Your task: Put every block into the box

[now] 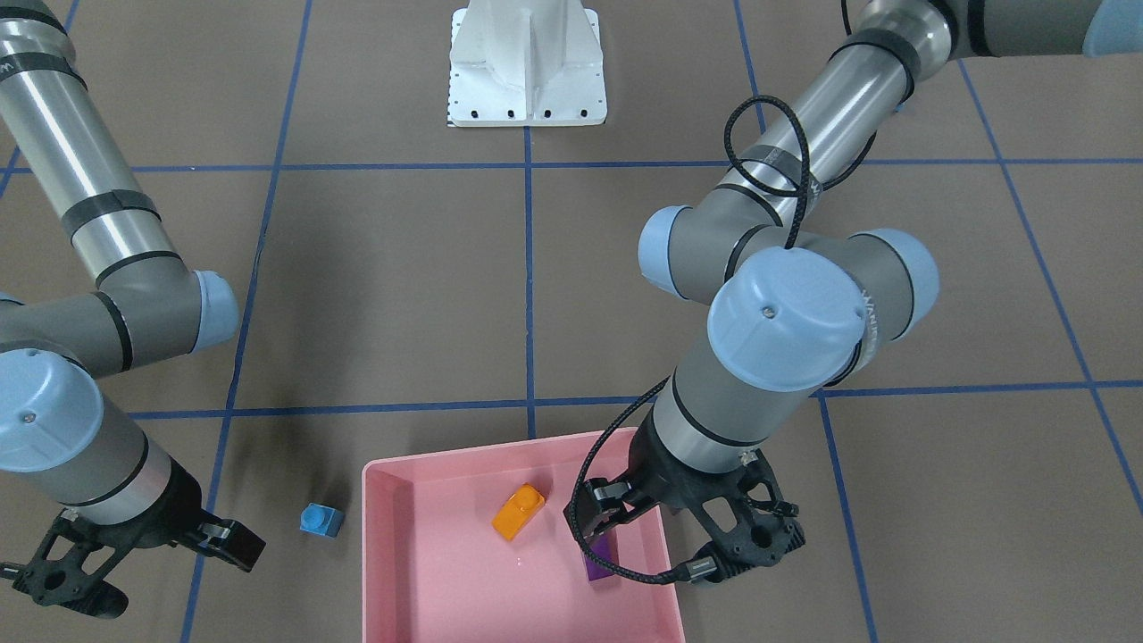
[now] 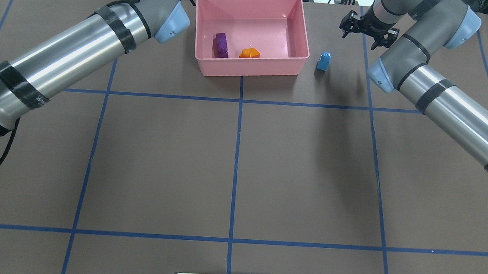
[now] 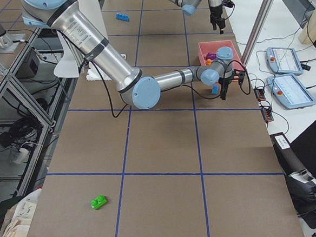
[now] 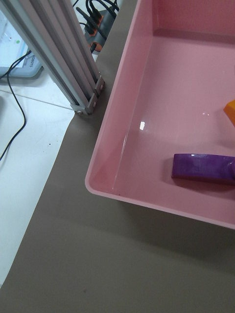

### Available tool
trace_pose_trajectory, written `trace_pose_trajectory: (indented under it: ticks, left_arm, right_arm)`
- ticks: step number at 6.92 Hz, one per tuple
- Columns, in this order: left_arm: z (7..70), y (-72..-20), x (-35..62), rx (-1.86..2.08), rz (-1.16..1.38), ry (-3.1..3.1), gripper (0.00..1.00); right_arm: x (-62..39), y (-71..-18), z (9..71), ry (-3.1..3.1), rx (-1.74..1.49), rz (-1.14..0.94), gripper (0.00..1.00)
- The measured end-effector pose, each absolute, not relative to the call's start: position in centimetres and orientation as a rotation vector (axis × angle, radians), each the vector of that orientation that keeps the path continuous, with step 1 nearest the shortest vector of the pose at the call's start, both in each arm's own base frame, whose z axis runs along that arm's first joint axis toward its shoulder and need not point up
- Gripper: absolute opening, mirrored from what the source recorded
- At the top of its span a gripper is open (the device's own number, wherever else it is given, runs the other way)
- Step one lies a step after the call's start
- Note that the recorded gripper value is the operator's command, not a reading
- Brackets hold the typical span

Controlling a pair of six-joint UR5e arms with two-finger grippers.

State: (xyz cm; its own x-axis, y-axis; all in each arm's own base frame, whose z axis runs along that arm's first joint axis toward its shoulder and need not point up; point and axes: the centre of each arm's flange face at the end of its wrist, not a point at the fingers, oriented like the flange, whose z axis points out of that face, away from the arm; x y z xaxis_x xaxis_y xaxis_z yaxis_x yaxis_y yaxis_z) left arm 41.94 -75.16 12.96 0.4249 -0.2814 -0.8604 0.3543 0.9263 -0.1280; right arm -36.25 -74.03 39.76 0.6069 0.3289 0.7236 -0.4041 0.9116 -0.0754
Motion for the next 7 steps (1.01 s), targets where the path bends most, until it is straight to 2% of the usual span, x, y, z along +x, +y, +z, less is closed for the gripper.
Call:
trace_pose_trajectory:
  ticks: [4,6,7]
  left_arm:
    - [18.0,-72.7,30.2,0.039,-0.380,1.142,1.00]
    - [21.0,-71.2,27.4,0.053,-0.369,1.144,1.00]
    - [21.5,-70.9,27.1,0.055,-0.364,1.143,1.00]
  right_arm:
    - [-42.2,-72.8,37.5,-0.814,0.084,0.425,1.00]
    - [-44.0,-72.6,37.2,-0.816,0.078,0.434,0.97]
    - [-44.6,-72.4,37.7,-0.819,0.077,0.432,0.84]
